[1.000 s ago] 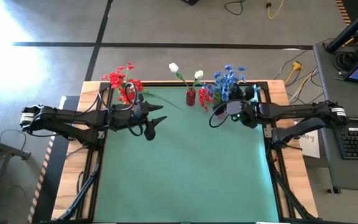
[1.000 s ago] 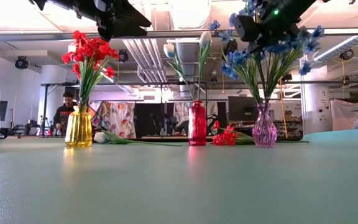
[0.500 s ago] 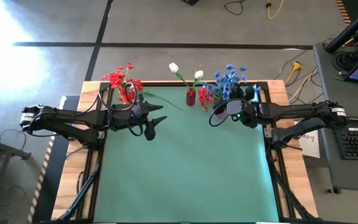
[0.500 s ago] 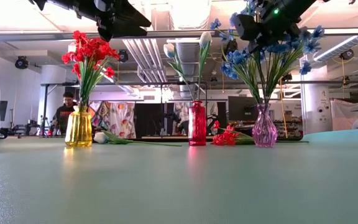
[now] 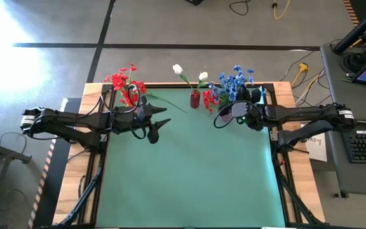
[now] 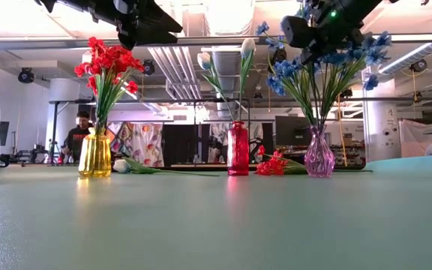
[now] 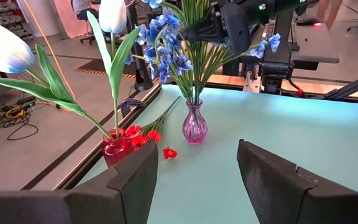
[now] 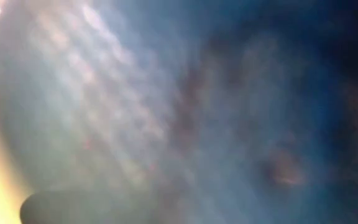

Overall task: Sort flowers into vase by color
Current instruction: Put the blue flower into the violet vase

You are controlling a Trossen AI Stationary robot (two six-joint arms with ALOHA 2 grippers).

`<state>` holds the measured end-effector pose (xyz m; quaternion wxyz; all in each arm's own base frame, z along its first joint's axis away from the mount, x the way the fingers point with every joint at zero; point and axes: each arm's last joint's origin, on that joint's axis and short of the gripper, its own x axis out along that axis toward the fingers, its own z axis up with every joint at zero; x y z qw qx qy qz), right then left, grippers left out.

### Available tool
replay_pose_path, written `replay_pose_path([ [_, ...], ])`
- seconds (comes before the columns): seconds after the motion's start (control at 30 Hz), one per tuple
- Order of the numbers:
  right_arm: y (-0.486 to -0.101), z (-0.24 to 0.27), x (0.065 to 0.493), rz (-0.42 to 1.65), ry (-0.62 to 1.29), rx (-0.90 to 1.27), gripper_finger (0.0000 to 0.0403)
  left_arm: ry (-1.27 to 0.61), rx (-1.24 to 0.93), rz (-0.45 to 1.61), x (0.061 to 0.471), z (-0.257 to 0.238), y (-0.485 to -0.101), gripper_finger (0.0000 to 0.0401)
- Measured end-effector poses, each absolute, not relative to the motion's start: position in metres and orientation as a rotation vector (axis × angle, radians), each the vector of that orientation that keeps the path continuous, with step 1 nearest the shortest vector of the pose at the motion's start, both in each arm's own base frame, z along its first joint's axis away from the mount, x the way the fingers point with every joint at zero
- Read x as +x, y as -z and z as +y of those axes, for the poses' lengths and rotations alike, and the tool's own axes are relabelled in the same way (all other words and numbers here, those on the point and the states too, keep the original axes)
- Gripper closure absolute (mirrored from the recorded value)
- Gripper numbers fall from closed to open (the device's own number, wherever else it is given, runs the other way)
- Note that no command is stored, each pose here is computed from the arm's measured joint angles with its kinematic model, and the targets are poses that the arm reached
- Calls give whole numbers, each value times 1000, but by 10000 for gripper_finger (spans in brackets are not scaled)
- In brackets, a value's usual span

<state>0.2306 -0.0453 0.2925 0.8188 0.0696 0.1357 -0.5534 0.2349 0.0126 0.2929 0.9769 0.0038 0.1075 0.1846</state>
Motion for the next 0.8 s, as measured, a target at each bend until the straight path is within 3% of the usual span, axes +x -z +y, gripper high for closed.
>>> replay_pose_path([
  [0.2,-290,-45,229,319,1182,132,374,-372,5,216,235,13,-293,193],
  [0.57,-291,-45,227,309,1185,149,245,-373,0,204,232,13,-296,194],
  [0.8,-307,-44,225,295,1153,175,191,-374,-5,214,226,13,-298,194],
])
